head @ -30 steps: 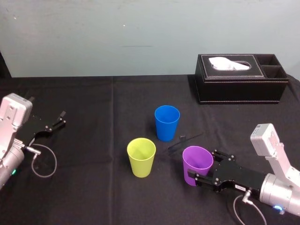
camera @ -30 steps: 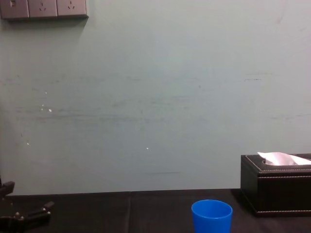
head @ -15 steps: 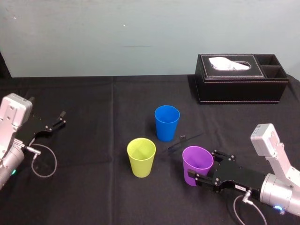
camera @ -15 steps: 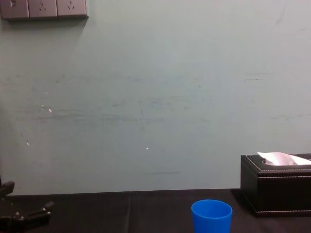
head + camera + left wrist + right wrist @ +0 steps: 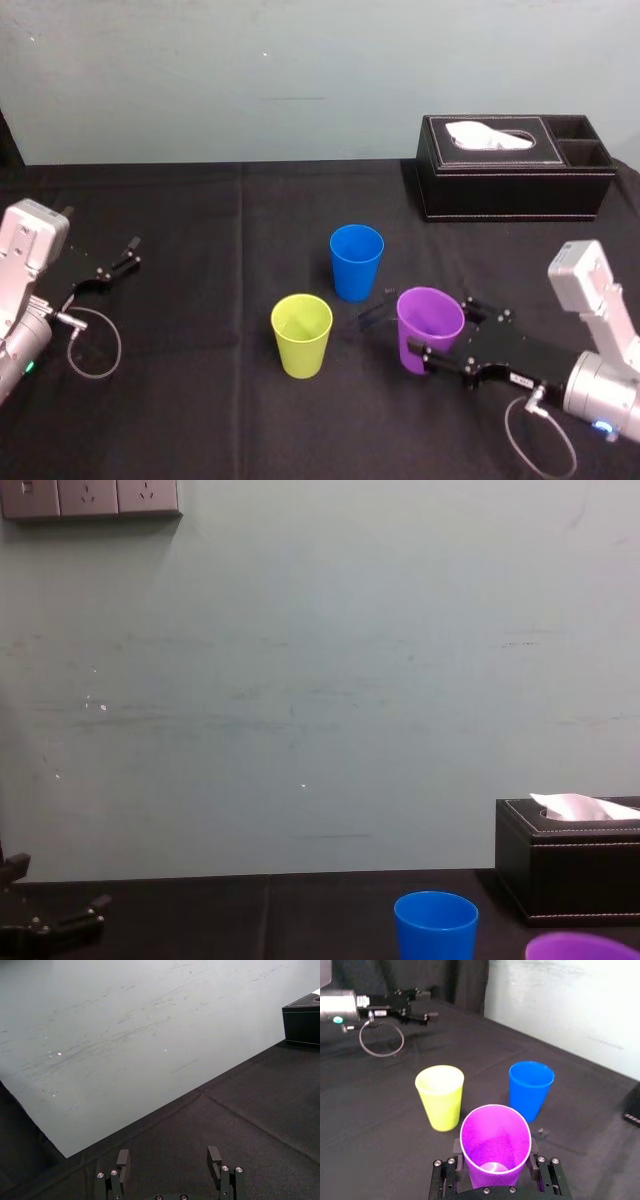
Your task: Stack the three plastic cups sequentially using one hand.
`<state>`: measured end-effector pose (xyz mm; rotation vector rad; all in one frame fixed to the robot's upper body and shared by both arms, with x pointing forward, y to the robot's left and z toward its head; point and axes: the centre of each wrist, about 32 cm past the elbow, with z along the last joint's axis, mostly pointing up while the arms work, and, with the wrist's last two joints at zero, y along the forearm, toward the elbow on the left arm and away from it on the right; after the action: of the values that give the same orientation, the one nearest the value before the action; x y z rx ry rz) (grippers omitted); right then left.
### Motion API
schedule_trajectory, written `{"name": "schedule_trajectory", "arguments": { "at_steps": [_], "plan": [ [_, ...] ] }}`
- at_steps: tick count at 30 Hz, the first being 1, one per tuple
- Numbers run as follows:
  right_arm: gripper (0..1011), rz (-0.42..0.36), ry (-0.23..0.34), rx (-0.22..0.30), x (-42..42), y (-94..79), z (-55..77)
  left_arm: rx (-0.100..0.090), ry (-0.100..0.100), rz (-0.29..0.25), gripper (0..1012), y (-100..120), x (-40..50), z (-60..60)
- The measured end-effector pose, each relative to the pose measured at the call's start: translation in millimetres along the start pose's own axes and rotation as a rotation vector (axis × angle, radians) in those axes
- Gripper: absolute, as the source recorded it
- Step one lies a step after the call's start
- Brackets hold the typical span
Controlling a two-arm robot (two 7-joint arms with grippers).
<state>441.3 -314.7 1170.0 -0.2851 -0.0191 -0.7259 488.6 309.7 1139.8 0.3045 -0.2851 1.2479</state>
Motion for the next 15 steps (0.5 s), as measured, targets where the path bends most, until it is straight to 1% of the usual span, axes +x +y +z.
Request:
{"name": "schedule_trajectory", "arguments": {
  "at_steps": [2, 3, 4, 5, 7, 10, 15],
  "plan": [
    [734, -0.007, 0.001, 0.005, 0.3, -1.1, 4.9, 0.0, 0.0, 0.0, 1010, 0, 0.0, 0.0],
    [734, -0.014, 0.001, 0.012, 0.8, -2.1, 10.0, 0.0, 0.0, 0.0, 1010, 0, 0.0, 0.0],
    [734, -0.014, 0.001, 0.012, 0.8, -2.1, 10.0, 0.0, 0.0, 0.0, 1010, 0, 0.0, 0.0],
    [734, -0.022, 0.002, 0.018, 1.6, -3.1, 16.0, 0.0, 0.0, 0.0, 1010, 0, 0.0, 0.0],
    [734, -0.027, 0.001, 0.026, 2.0, -3.8, 21.6, 0.0, 0.0, 0.0, 1010, 0, 0.0, 0.0],
    [734, -0.039, -0.01, 0.048, 3.5, -3.8, 37.0, 0.0, 0.0, 0.0, 1010, 0, 0.0, 0.0],
    [734, -0.054, -0.02, 0.068, 6.6, -0.6, 52.4, 0.0, 0.0, 0.0, 1010, 0, 0.0, 0.0]
  ]
}}
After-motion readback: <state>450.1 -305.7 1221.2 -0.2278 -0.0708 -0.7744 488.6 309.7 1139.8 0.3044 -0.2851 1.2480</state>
